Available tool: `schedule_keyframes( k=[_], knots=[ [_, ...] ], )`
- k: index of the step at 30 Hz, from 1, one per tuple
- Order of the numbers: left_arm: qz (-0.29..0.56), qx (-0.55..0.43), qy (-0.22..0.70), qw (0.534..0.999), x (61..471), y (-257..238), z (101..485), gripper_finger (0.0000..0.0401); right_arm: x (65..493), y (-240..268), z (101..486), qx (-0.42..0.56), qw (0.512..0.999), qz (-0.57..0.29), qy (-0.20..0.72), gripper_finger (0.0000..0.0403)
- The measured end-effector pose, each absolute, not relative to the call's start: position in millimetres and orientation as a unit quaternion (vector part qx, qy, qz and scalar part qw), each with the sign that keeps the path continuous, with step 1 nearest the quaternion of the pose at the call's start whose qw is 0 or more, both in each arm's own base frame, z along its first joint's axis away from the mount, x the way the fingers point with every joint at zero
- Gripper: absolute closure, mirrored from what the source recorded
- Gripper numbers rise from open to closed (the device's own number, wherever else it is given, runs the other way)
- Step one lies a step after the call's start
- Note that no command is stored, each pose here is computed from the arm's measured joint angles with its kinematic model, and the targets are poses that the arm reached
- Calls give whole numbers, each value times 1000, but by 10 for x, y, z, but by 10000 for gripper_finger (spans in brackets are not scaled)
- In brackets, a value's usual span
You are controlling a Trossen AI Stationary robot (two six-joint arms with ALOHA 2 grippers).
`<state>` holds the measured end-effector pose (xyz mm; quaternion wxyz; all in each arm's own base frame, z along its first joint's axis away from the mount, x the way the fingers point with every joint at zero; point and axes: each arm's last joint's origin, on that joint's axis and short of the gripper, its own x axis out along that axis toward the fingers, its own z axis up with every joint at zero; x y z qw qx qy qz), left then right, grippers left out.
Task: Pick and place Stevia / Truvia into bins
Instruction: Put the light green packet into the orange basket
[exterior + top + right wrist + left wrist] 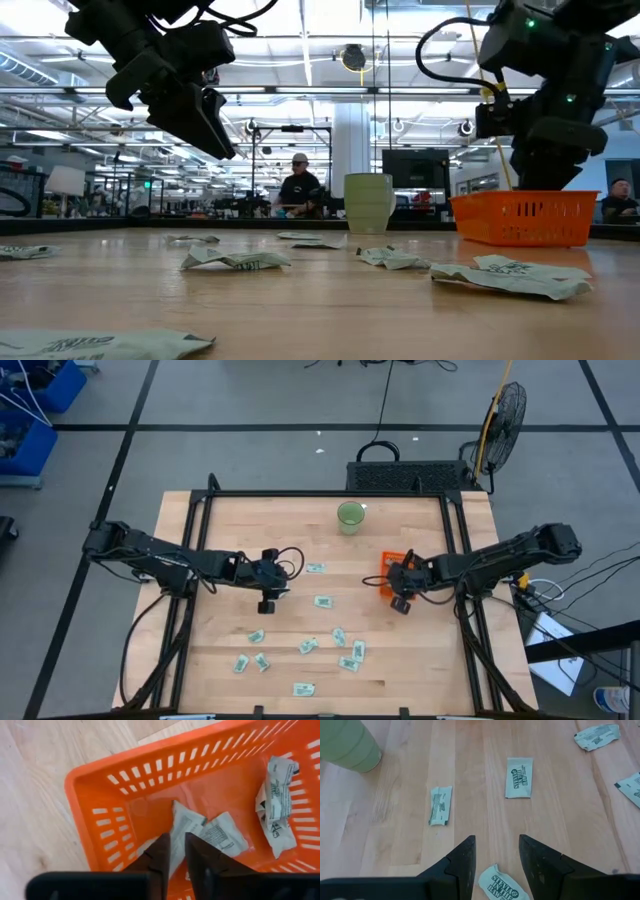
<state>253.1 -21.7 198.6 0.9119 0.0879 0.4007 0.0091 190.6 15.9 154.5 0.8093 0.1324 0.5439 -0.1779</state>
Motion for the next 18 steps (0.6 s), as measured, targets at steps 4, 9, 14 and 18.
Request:
schedule_keyframes(
  k=[4,9,14,18],
  knots=[
    [6,94,401,911,2531,-217,1986,244,1957,149,1599,133,822,-171,527,324],
    [0,108,399,910,2533,-217,1988,244,2124,168,1838,106,853,-138,492,319],
    [0,109,399,910,2533,-218,1989,244,2277,201,2132,89,880,-115,453,323],
    [0,108,399,910,2534,-217,1989,244,2355,279,2266,69,900,-85,421,320]
  ],
)
